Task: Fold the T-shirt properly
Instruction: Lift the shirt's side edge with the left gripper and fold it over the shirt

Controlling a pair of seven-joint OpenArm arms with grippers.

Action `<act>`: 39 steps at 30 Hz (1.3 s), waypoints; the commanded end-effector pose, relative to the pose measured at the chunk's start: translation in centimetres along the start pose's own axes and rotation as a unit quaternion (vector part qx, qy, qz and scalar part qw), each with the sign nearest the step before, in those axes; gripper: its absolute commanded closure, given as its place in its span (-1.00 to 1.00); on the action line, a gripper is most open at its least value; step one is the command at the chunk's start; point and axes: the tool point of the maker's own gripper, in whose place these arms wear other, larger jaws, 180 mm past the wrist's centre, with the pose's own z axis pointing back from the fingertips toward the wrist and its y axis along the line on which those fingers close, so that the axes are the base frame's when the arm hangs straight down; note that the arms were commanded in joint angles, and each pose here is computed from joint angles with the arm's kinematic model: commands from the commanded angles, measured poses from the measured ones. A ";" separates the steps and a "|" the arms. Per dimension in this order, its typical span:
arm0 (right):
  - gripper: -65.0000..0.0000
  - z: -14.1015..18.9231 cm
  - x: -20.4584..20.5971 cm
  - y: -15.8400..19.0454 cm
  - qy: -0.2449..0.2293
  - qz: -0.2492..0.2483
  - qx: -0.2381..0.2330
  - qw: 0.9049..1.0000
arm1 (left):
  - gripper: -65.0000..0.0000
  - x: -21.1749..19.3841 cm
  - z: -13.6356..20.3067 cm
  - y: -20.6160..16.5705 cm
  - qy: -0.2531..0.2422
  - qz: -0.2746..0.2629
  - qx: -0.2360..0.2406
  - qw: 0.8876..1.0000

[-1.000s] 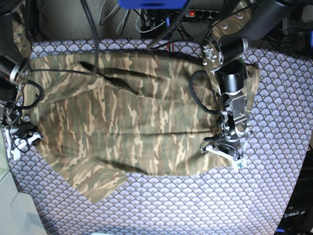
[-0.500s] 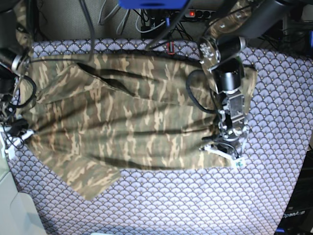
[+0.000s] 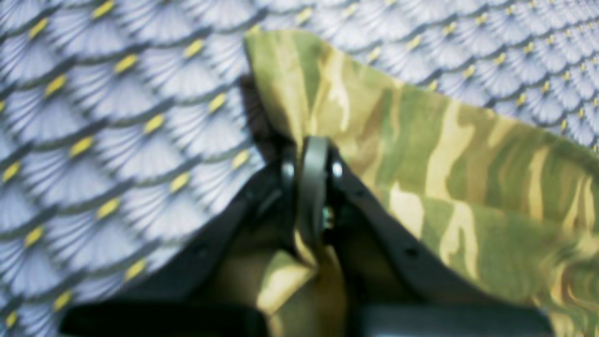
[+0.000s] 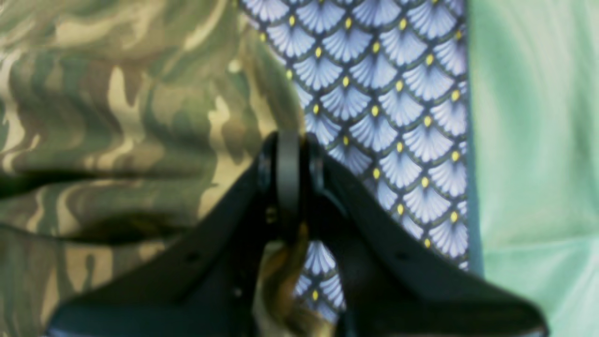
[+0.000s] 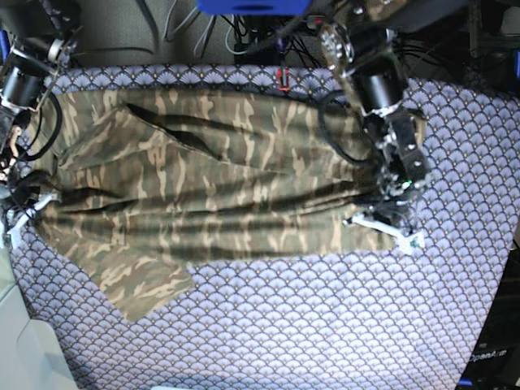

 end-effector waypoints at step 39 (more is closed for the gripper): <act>1.00 9.4 -2.7 -5.6 -0.017 0.041 -0.090 0.995 | 1.00 2.0 4.1 2.8 -0.011 -0.023 -0.018 1.000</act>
